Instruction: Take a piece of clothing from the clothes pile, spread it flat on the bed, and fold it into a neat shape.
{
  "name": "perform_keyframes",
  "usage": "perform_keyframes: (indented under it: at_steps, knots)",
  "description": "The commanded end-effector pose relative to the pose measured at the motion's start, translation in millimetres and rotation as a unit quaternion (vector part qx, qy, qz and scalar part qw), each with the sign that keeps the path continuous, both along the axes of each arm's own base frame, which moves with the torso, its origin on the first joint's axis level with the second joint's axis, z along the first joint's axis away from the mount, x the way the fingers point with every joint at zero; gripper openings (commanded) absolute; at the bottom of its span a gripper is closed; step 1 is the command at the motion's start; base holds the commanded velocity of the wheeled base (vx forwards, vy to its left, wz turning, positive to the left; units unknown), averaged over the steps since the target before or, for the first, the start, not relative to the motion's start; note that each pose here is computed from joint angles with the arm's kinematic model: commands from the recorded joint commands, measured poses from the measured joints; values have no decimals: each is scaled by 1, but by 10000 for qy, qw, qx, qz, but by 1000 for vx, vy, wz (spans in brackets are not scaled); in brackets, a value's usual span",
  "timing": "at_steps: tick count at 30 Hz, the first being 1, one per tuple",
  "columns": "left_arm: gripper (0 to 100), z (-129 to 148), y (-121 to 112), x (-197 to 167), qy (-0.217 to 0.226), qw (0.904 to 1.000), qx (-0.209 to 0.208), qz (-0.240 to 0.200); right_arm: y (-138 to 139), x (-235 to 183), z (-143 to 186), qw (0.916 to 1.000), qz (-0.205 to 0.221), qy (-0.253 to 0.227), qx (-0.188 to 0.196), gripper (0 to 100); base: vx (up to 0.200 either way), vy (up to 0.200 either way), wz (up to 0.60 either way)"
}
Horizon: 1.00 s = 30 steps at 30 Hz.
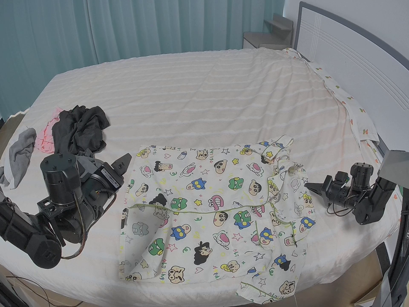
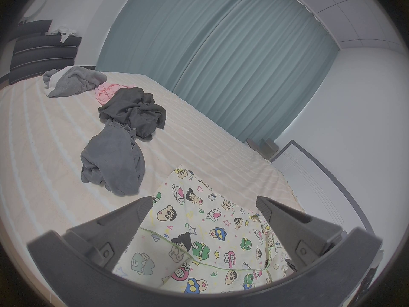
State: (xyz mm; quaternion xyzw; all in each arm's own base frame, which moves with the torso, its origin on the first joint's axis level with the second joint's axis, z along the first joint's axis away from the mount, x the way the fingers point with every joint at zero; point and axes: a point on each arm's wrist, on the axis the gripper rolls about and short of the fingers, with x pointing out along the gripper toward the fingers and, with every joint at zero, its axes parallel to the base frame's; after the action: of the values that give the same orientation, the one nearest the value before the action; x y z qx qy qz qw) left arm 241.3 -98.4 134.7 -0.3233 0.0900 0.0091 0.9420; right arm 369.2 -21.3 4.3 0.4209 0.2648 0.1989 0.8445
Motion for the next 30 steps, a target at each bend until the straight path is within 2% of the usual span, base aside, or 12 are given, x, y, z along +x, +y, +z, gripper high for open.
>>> perform_keyframes:
  at_steps: [1,12,21,30]
  knots:
    - [100,-1,0,0,9,10000,13,16,-10,-6,10,9998,-176,-127,-14,0,0,0,0]
    - [100,-3,0,-1,49,10000,71,9,-53,-13,17,9967,-724,-308,-189,0,0,0,0]
    - [100,-3,0,-2,62,9999,79,1,-62,-14,17,9958,-840,-309,-211,0,0,0,0]
    - [100,-5,-3,-4,98,9999,85,-82,-85,-8,18,9924,-1116,-445,-250,0,0,0,0]
